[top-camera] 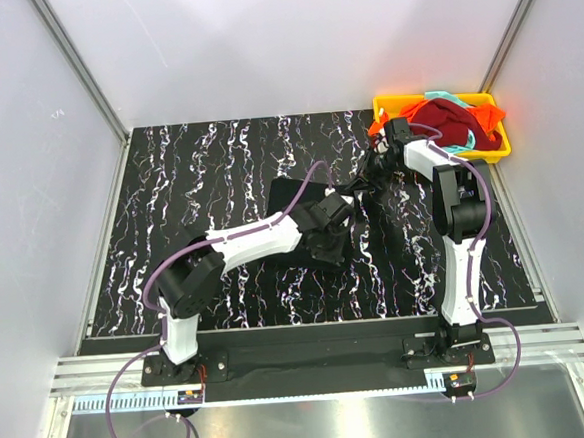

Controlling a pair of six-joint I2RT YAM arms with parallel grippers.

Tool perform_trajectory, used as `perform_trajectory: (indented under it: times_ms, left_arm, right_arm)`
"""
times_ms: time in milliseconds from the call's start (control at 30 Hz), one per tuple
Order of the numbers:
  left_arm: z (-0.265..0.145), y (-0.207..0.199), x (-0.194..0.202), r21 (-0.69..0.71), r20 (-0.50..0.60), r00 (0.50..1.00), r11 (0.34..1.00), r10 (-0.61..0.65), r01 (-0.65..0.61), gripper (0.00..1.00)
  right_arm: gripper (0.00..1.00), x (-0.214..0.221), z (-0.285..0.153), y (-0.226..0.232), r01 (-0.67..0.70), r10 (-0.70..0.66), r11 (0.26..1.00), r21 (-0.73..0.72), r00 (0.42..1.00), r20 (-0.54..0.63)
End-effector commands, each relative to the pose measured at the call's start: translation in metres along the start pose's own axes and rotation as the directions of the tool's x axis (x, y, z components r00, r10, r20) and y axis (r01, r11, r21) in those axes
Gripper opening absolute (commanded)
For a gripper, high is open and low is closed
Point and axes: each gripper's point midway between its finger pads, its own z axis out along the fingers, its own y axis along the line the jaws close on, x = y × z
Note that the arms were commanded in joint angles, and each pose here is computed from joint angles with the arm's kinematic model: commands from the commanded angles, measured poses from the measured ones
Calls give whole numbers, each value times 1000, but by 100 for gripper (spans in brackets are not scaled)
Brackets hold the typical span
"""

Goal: Fold and stack the t-shirts
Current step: Fold the tshirt

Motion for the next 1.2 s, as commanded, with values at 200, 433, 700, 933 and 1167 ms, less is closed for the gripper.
perform_trajectory:
  times_ms: [200, 433, 700, 933, 1167]
  left_arm:
    - [-2, -26, 7, 95, -11, 1000, 995, 26, -25, 0]
    - [-30, -24, -14, 67, 101, 994, 996, 48, -55, 31]
    - [-12, -18, -39, -34, 122, 991, 999, 45, -42, 40]
    - [8, -6, -38, -113, 84, 996, 993, 39, -30, 46]
    - [15, 14, -39, -218, 85, 994, 975, 66, -46, 44]
  right_arm:
    - [0, -20, -6, 1, 56, -59, 997, 45, 996, 64]
    - [0, -14, -3, -3, 47, -49, 998, 45, 998, 39]
    - [0, -15, -6, 2, 50, -51, 998, 34, 998, 45]
    - [0, -11, -1, -3, 34, -35, 999, 39, 999, 27]
    - [0, -13, -1, -3, 33, -35, 999, 37, 999, 28]
